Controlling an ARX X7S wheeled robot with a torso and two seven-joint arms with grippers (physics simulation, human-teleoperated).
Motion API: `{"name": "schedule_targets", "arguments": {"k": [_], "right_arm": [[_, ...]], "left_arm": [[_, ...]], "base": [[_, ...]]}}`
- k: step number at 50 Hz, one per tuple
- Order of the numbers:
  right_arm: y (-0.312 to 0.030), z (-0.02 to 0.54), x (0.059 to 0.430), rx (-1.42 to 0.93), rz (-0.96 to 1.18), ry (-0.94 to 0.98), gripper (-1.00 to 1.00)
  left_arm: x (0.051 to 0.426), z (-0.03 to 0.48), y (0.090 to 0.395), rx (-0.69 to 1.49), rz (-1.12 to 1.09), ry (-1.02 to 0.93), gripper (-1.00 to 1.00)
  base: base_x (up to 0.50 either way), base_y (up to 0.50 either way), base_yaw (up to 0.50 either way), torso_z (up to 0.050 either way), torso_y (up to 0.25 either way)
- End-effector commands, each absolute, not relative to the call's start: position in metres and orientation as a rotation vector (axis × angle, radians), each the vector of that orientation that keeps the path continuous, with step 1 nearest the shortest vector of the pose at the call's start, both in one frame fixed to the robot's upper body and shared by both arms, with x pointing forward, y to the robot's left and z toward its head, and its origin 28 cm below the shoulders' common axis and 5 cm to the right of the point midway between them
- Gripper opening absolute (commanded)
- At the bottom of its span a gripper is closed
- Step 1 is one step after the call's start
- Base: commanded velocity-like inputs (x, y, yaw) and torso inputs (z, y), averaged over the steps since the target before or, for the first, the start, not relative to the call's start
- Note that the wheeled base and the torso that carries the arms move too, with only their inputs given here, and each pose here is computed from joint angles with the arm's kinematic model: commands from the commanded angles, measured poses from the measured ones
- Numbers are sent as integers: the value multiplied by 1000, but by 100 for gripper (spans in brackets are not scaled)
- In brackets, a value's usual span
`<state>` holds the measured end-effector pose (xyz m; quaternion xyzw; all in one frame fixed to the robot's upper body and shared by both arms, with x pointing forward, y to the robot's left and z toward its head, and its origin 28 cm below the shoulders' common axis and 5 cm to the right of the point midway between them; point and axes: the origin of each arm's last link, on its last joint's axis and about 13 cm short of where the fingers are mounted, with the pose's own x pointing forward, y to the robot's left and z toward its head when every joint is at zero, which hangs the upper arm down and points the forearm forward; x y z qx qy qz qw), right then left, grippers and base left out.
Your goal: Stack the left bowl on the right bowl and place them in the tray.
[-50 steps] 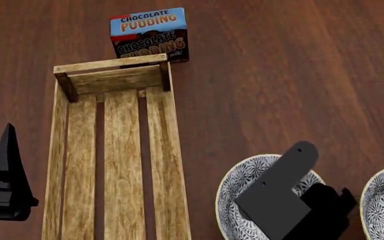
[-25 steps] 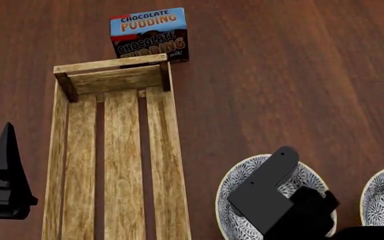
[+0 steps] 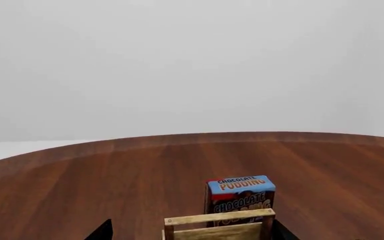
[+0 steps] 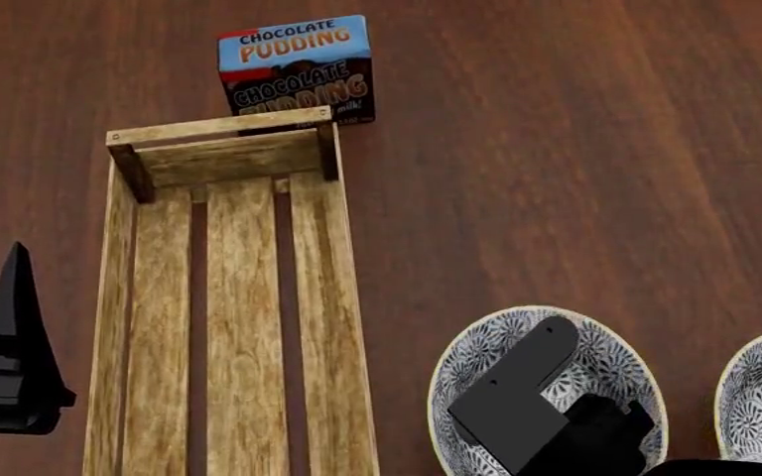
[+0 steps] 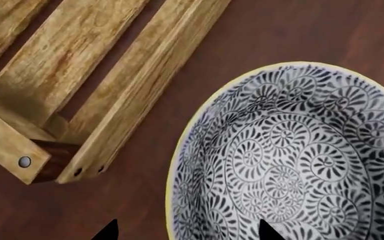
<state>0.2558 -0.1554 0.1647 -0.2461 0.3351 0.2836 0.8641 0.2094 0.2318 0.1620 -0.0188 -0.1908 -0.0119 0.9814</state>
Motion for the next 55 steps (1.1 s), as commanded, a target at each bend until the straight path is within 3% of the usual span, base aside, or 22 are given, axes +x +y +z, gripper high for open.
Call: {"name": "schedule_targets", "arguments": {"k": [1, 55], "right_arm": [[-157, 153, 259, -509, 596, 726, 100], [-159, 124, 273, -503, 587, 808, 100]], "left_arm": [[209, 162, 232, -36, -24, -383, 100], [210, 159, 232, -33, -20, -383, 100]], "base": [[0, 0, 0, 0, 0], [0, 0, 0, 0, 0]]}}
